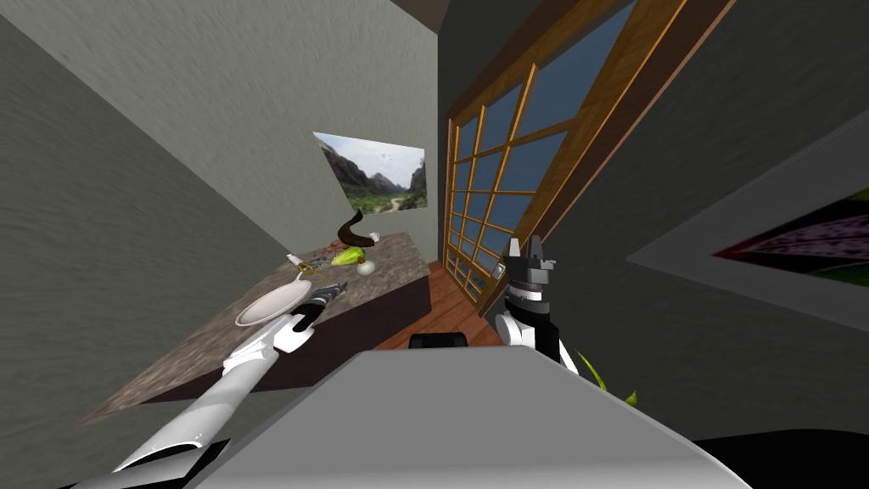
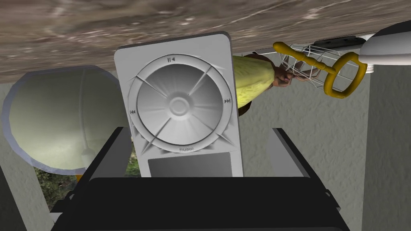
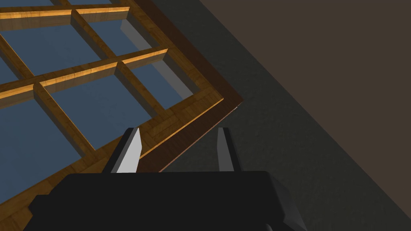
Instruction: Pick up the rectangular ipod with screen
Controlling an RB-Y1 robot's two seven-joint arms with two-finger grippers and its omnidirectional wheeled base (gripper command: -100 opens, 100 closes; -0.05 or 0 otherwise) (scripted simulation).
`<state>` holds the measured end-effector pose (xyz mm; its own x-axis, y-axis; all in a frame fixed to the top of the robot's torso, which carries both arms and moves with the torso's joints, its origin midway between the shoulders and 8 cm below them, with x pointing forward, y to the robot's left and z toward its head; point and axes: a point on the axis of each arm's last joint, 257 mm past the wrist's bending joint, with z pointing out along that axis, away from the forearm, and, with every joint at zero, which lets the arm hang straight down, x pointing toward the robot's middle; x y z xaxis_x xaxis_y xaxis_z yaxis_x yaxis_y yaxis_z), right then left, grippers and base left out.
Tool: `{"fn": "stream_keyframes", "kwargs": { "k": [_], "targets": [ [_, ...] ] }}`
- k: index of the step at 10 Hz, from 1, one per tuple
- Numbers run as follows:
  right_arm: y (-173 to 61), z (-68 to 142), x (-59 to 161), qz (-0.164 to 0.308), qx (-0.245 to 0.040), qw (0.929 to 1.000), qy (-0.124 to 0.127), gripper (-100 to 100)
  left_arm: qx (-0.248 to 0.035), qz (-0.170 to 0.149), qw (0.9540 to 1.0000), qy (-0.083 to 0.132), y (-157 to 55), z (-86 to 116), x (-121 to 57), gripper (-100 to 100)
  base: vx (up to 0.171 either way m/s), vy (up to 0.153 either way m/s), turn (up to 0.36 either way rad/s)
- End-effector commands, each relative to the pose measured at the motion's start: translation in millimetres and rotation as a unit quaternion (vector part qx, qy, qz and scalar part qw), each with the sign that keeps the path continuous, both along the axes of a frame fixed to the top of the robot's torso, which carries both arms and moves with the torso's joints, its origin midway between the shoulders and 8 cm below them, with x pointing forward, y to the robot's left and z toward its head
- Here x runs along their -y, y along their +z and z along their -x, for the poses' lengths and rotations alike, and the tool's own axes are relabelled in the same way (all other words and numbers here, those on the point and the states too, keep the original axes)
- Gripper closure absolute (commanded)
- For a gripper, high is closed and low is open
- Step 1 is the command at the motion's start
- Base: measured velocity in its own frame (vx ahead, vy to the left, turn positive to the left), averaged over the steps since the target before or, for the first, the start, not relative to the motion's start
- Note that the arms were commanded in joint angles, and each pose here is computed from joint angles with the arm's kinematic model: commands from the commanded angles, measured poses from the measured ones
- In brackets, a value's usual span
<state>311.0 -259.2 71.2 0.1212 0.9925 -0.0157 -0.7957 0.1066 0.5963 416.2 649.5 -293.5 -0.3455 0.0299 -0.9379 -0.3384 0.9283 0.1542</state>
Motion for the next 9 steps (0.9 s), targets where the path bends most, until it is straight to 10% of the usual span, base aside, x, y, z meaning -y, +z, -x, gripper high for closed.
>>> {"fn": "stream_keyframes", "kwargs": {
  "k": [1, 9],
  "targets": [
    [0, 0, 0, 0.000, 0.000, 1.0000, 0.000, 0, 0.005, -0.002, 0.9999, -0.012, 5, -14, 1.2, -100, -0.047, -0.023, -0.015],
    [0, 0, 0, 0.000, 0.000, 1.0000, 0.000, 0, 0.006, 0.002, 1.0000, -0.004, 9, -42, -16.0, -100, -0.037, -0.019, -0.011]
  ]
}}
